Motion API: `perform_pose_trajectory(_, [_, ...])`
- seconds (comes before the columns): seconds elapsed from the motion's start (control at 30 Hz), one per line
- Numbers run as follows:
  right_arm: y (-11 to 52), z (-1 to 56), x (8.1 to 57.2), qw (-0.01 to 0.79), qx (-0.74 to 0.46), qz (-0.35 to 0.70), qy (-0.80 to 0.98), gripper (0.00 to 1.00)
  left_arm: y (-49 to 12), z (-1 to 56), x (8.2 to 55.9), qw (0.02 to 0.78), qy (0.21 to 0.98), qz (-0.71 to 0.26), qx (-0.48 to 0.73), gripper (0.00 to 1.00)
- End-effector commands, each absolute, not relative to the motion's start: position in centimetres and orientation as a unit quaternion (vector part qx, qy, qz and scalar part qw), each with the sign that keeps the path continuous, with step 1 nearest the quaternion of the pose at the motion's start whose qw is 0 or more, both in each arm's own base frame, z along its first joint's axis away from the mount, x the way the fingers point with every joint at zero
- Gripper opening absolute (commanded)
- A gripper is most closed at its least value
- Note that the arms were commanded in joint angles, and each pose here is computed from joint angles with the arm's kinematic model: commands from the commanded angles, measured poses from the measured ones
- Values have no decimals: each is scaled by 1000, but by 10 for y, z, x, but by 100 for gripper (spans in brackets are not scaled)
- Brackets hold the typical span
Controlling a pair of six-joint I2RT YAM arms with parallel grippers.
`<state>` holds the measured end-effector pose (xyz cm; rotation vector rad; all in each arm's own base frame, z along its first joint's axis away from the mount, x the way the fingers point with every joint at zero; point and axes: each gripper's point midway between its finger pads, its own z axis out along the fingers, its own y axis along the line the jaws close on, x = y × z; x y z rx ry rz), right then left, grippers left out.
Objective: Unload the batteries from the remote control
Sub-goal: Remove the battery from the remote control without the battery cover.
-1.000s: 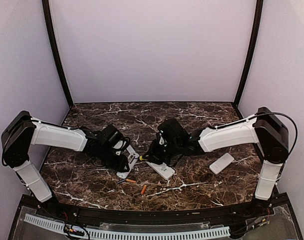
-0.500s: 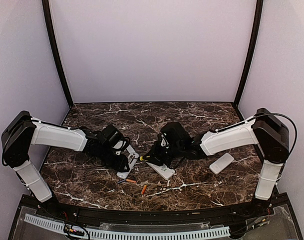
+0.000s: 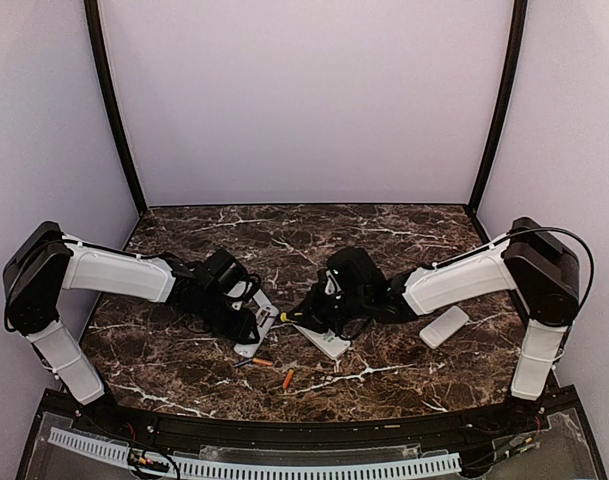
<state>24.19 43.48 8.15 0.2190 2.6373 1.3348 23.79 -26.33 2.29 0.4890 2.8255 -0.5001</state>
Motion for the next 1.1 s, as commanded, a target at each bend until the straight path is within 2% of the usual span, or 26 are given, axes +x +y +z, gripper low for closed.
perform_pose_trajectory(0.0, [435,75,256,110,87,454,880,0,-240,-4,224,75,976,-113,170,42])
perform_pose_trajectory(0.33, [437,69,259,104,88,446,884,0,-240,-6,223,72,976,-112,171,41])
perform_pose_trajectory(0.5, [443,65,258,93,84,449,885,0,-240,-9,222,67,977,-111,172,36])
perform_pose_trajectory(0.87, [443,63,257,89,82,448,886,0,-240,-9,224,70,977,-108,172,36])
perform_pose_trajectory(1.07, [446,71,248,82,38,455,886,0,-240,-6,227,72,977,-104,170,36])
